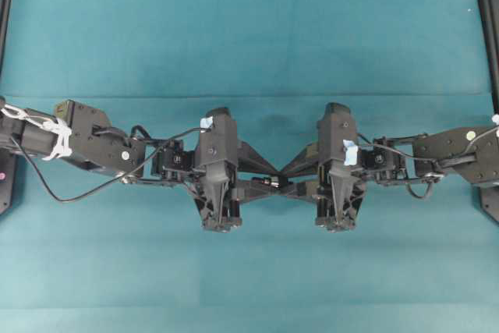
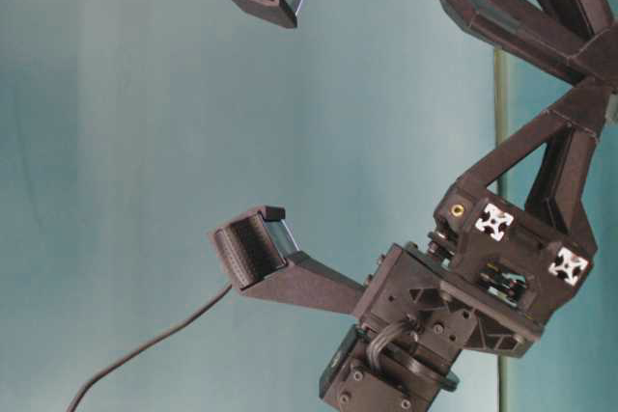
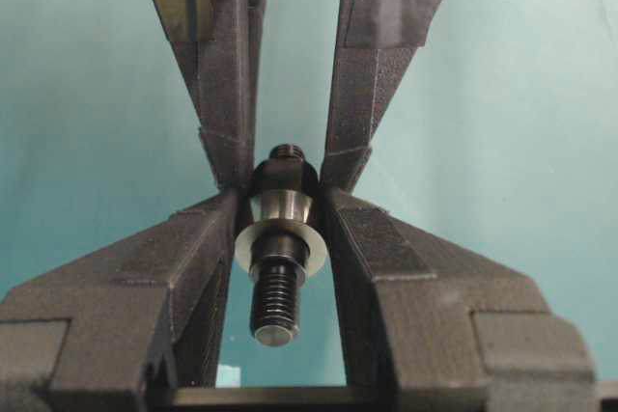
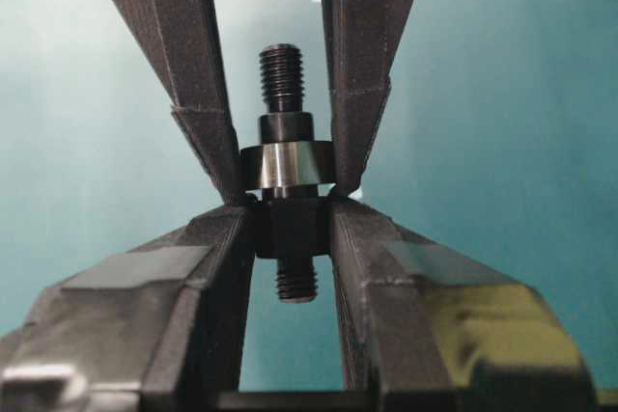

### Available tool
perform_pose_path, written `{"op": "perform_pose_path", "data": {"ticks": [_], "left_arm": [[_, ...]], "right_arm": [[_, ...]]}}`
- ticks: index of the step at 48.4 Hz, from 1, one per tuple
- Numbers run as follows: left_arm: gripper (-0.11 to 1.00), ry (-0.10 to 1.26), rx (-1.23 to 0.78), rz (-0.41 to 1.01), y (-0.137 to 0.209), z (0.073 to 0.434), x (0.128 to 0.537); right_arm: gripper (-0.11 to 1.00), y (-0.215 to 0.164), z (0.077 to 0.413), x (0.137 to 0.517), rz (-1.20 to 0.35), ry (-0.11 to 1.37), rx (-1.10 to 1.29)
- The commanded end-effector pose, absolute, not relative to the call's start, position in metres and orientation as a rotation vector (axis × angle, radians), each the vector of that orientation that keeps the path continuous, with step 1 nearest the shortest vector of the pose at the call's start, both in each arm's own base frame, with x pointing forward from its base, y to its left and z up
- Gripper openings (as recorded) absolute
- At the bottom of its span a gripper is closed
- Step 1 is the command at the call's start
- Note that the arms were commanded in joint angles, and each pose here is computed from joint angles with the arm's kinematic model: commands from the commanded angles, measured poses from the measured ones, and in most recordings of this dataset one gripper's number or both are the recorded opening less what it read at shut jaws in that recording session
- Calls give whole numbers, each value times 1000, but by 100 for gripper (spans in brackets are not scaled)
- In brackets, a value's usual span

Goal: Insert the washer onto the shaft with both hands.
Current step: 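Open the left gripper and pull it back from the shaft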

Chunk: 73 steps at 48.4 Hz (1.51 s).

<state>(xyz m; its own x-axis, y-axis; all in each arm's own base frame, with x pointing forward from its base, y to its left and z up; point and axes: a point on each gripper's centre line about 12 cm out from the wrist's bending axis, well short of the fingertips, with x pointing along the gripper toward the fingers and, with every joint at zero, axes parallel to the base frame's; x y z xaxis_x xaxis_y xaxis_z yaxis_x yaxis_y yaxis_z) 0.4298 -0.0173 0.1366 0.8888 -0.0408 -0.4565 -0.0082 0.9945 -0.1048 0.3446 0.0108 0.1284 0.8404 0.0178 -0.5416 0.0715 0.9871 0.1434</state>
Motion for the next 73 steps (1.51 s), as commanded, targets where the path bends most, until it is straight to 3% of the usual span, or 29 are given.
{"op": "perform_pose_path", "data": {"ticks": [1,7,15,17,24,73], "left_arm": [[36,457,-102,-26,-21,144,432],[41,450,-103,-27,-21,146,434],[88,438,-103,-26,-20,152,434],[93,435,-102,-25,-19,153,434],[89,418,-101,-21,-17,162,430],[89,544,-89,-9,-13,170,376]], "right_arm": [[0,7,138,349,-40,533,175],[0,7,137,349,-40,536,175],[0,7,137,348,-41,538,174],[0,7,137,348,-39,539,173],[0,7,137,348,-39,541,173],[0,7,136,348,-40,544,173]]}}
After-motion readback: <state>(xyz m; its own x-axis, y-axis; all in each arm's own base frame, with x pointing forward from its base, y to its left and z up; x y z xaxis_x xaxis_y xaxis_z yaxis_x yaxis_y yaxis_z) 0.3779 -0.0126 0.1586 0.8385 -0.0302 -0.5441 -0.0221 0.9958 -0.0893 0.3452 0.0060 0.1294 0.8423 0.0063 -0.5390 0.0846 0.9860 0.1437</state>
